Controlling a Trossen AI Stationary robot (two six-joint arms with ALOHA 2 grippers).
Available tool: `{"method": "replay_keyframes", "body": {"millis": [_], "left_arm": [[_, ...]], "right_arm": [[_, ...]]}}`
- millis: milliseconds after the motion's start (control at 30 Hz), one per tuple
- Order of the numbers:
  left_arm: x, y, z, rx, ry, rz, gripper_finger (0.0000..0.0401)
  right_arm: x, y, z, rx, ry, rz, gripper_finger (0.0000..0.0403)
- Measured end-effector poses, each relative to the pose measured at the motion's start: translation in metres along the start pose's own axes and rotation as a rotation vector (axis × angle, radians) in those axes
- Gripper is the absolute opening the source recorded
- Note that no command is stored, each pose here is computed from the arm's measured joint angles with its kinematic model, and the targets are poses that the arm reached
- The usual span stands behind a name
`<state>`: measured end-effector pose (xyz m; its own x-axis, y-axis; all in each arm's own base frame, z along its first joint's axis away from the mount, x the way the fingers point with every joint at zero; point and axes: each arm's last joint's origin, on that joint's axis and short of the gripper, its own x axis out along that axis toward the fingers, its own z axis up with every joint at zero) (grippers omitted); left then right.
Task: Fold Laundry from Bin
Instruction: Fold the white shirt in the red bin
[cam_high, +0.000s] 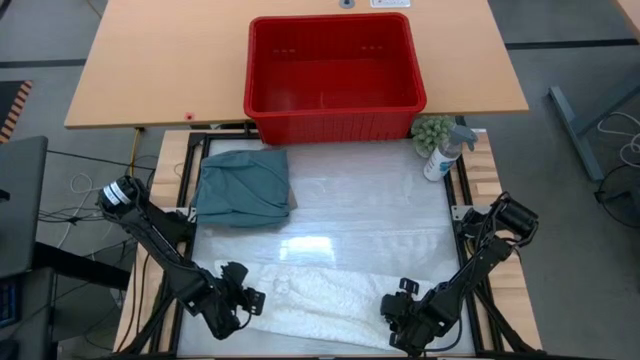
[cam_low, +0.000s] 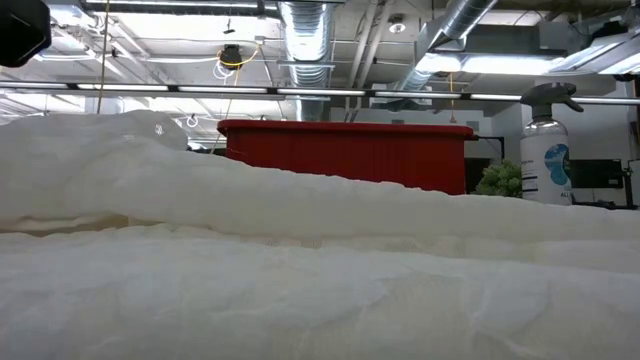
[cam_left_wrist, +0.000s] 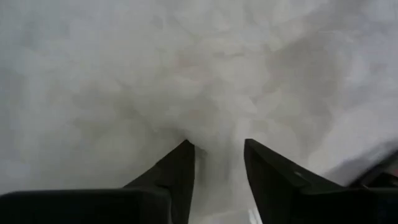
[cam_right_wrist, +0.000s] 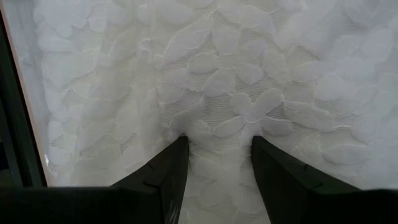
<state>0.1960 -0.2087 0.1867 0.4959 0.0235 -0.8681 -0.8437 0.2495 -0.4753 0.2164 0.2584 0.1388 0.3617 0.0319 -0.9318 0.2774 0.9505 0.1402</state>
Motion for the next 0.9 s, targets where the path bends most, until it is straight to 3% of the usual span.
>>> {"method": "replay_keyframes", "body": {"millis": [300,900], "left_arm": [[-0.001,-0.005,-0.004,0.023,0.065,-0.029,0.0008],[-0.026,-0.012,-0.01,0.058,0.118,0.097,0.0002]], "right_arm": [[0.0,0.0,0.0,0.0,-0.001,-0.001,0.0203],[-0.001,0.001,-0.002,-0.009,-0.008,-0.004,0.0203]]}}
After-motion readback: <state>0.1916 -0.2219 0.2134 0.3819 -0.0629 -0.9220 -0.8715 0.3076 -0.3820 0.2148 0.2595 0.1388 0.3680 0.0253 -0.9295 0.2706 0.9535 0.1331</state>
